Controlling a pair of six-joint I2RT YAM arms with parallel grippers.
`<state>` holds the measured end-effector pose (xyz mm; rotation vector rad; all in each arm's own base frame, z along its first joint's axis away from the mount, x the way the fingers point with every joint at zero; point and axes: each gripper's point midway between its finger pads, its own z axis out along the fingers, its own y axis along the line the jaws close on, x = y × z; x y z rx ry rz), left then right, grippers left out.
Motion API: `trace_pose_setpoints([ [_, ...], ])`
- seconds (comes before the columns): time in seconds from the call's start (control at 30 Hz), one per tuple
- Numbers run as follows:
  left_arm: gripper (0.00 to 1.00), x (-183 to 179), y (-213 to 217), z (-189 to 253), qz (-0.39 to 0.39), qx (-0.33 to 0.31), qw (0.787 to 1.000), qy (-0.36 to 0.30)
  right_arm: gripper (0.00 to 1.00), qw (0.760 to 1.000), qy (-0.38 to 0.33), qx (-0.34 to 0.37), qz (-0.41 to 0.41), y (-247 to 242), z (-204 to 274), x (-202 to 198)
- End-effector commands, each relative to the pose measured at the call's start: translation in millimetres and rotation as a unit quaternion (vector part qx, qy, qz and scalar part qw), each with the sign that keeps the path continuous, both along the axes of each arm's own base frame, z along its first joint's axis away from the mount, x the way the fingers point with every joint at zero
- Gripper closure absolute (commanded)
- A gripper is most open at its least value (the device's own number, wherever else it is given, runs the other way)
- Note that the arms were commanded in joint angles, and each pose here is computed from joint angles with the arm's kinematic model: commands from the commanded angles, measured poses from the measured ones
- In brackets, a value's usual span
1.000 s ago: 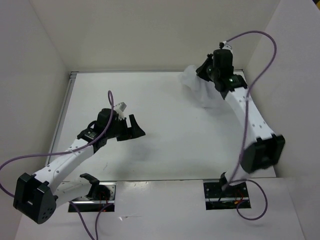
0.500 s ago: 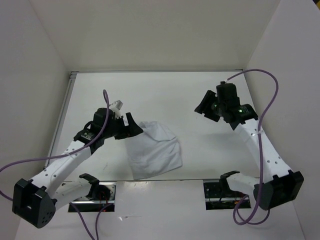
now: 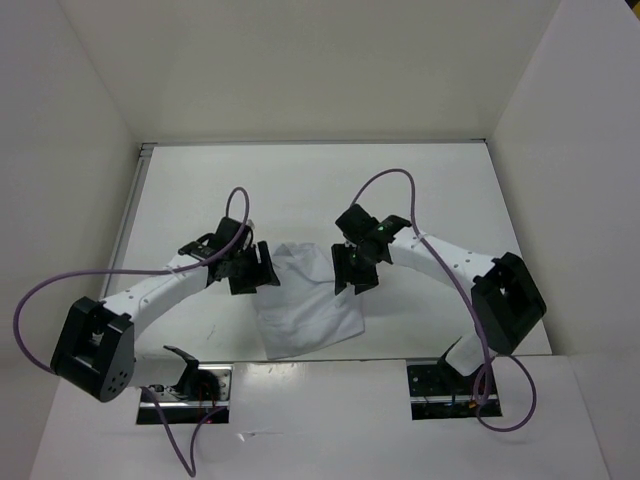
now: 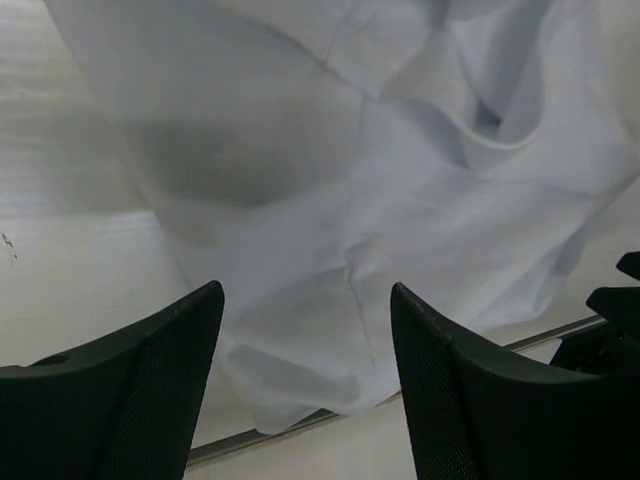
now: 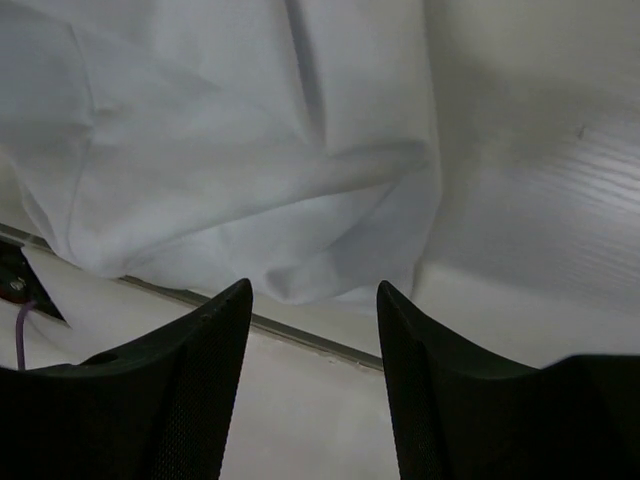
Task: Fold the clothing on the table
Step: Flatten the skirt out
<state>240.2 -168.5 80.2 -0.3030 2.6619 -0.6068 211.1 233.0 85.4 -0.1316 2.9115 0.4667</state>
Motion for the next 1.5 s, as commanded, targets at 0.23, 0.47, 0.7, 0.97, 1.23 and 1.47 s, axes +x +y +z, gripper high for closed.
trace_pose_setpoints([
  [0.23, 0.30, -66.3, -51.7, 26.7, -0.077, -0.066, 0.991, 0.083, 0.42, 0.999, -0.027, -0.046, 0.014, 6.7, 2.7, 20.3],
  [0.47, 0.47, -84.2, -51.4, 11.6, -0.030, -0.042, 0.992, 0.116, 0.42, 0.998, -0.030, -0.057, 0.010, 2.8, 7.0, 22.1],
  [0.7, 0.47, -76.4, -74.1, -12.1, -0.047, 0.009, 0.991, 0.122, 0.42, 0.998, -0.035, -0.053, 0.010, 1.3, 11.0, 20.4],
  [0.97, 0.90, -70.6, -72.9, -40.1, -0.045, 0.069, 0.988, 0.130, 0.42, 0.997, -0.046, -0.061, 0.000, -10.5, 17.5, 14.4],
  [1.23, 1.00, -40.4, -135.1, 87.9, -0.177, -0.027, 0.984, -0.014, 0.42, 0.992, -0.084, -0.077, -0.060, -35.5, 35.3, 31.0],
  [1.47, 1.00, -25.1, -207.6, 212.2, -0.371, -0.143, 0.905, -0.151, 0.42, 0.957, -0.174, -0.040, -0.226, -117.7, 95.1, 80.9],
])
